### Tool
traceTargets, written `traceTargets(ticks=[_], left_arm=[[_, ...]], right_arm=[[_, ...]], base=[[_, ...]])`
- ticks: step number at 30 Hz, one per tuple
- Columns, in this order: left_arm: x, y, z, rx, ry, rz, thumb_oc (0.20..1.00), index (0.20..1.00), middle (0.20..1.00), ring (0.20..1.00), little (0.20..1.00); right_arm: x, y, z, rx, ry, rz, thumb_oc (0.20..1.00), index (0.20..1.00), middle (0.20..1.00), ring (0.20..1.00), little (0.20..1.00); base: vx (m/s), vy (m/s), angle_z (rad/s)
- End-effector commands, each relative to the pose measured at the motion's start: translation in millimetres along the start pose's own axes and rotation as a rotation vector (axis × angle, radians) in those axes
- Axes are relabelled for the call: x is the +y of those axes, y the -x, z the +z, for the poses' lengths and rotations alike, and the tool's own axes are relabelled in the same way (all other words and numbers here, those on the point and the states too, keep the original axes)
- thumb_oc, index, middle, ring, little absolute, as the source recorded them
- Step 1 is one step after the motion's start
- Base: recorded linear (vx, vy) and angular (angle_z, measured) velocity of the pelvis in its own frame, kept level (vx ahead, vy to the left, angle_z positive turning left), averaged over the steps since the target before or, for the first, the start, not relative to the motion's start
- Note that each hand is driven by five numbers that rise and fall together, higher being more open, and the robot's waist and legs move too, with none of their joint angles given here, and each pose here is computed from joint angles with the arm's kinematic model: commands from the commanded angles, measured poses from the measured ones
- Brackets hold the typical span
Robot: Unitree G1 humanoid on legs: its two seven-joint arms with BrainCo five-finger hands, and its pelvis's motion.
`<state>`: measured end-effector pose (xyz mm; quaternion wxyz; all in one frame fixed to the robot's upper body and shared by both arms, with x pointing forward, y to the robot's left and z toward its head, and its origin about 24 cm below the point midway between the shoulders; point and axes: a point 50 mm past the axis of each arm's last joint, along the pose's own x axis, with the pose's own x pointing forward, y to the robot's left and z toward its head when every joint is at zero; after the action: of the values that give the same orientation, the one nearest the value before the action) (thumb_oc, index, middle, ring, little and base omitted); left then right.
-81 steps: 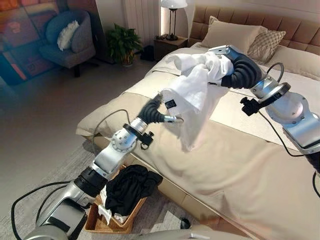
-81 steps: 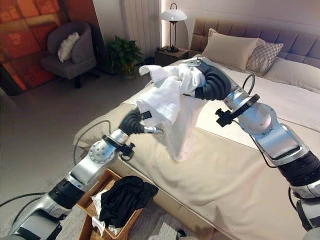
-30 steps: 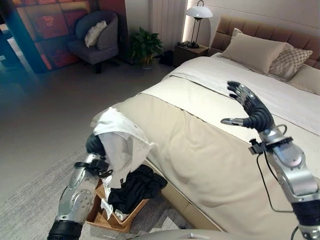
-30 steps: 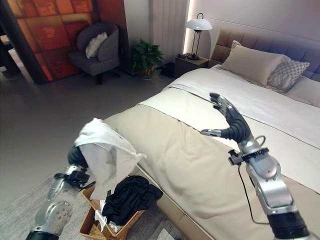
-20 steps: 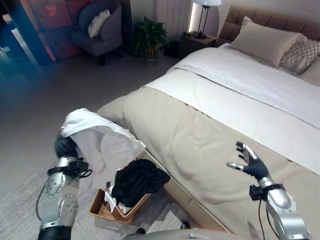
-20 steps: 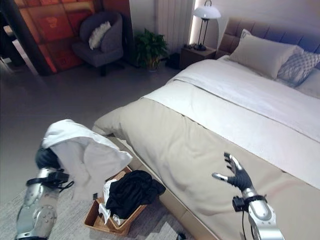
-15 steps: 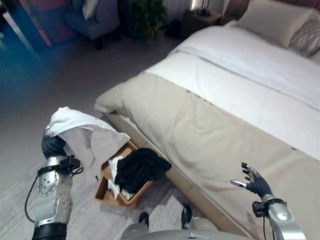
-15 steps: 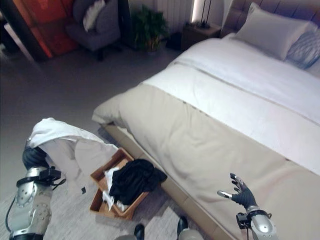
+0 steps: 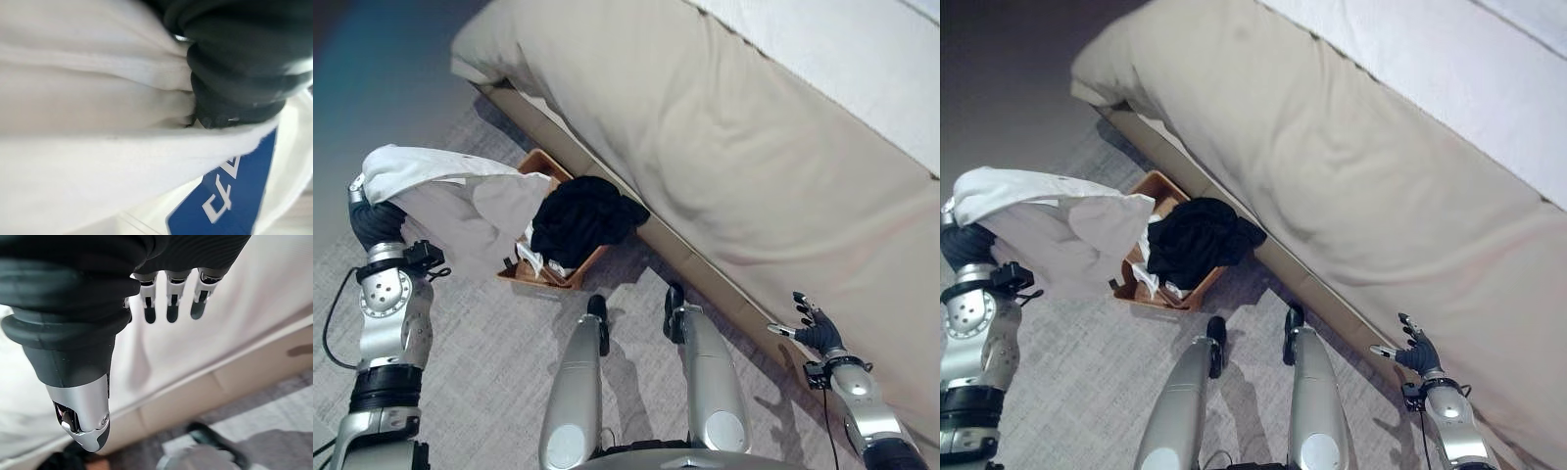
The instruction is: Pick up clothes into the bucket
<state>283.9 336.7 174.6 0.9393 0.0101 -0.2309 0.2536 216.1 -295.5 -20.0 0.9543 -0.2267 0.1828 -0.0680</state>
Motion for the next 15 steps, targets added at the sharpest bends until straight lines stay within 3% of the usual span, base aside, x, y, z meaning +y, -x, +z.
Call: traceTargets(ticks=[1, 9, 13, 14, 15], left_arm=[[-2, -19, 25, -0.132, -0.061, 0.016, 0.2, 0.2, 0.2, 0.2, 0.2], [-23, -53, 54, -0.197, -0.145, -0.02, 0.2, 0.2, 0.2, 0.2, 0.2], [-29, -66, 61, -0.199, -0.168, -0.013, 0.426, 0.426, 0.426, 0.426, 0.426], [-31, -68, 64, -0.207, -0.177, -0.015, 0.523, 0.523, 0.523, 0.523, 0.523], [-32, -71, 66, -0.208, -0.176, -0.014, 0.686, 0.686, 0.686, 0.686, 0.686]], right_arm=[[-4, 2, 7, -0.061, -0.008, -0.025, 1.0, 1.0, 1.0, 1.0, 1.0], [-3, -5, 24, -0.136, -0.045, -0.058, 1.0, 1.0, 1.0, 1.0, 1.0], [0, -7, 29, -0.161, -0.062, -0.065, 1.0, 1.0, 1.0, 1.0, 1.0], [1, -7, 31, -0.169, -0.066, -0.065, 1.0, 1.0, 1.0, 1.0, 1.0], [2, -7, 33, -0.176, -0.07, -0.064, 1.0, 1.0, 1.0, 1.0, 1.0]], base=[[-0.15, 0.011, 0.0], [-0.05, 0.021, -0.05], [0.0, 0.011, -0.05], [0.01, 0.018, 0.04], [0.02, 0.014, 0.26]])
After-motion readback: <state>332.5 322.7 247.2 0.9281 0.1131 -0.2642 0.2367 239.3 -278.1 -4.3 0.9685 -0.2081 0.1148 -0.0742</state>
